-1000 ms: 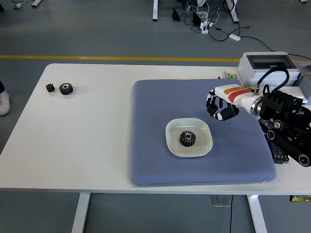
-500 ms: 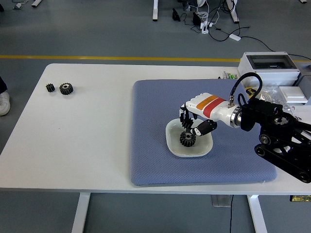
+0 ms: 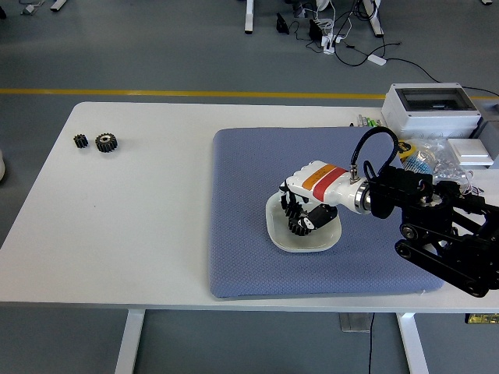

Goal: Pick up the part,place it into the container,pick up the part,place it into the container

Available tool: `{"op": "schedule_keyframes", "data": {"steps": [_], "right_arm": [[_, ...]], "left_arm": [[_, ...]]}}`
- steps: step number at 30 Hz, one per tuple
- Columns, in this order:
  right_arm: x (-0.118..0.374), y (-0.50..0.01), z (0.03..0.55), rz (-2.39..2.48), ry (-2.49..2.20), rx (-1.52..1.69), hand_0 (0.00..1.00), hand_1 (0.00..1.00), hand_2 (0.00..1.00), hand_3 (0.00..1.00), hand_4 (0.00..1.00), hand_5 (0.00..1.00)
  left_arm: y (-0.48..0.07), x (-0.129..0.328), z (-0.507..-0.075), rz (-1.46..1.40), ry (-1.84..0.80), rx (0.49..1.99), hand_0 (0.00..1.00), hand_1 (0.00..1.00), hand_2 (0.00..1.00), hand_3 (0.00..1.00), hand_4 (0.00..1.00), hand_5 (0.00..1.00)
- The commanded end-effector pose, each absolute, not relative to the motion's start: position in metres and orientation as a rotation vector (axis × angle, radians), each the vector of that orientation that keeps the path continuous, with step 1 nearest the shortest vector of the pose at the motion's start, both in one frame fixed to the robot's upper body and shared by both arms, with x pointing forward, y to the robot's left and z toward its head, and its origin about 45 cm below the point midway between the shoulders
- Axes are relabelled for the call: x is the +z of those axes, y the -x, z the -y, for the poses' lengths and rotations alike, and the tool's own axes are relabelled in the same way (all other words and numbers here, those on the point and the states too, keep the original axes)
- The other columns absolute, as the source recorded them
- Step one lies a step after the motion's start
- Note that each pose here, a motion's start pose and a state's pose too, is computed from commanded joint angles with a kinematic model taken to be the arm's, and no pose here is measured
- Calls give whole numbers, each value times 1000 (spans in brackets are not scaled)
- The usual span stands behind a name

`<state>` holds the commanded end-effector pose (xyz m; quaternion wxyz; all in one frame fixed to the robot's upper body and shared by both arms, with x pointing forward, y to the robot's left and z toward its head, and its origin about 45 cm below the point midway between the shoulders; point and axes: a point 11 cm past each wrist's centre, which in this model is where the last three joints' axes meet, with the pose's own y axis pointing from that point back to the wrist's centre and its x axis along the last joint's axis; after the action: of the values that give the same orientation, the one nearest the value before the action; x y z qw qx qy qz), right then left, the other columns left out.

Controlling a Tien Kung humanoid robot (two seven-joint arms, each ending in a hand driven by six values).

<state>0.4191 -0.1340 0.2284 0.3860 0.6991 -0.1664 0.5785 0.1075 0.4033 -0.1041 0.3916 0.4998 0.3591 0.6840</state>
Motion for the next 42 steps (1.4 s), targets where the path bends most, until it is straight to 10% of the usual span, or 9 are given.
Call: {"op": "schedule_keyframes", "data": {"steps": [42], "right_arm": [[214,-425,143,399,-1760,1427,306,442,644,543,720,196]], "left_arm": [[-109,-104,-404,-908,-1274,1734,683,673,682,565,669,608]]}}
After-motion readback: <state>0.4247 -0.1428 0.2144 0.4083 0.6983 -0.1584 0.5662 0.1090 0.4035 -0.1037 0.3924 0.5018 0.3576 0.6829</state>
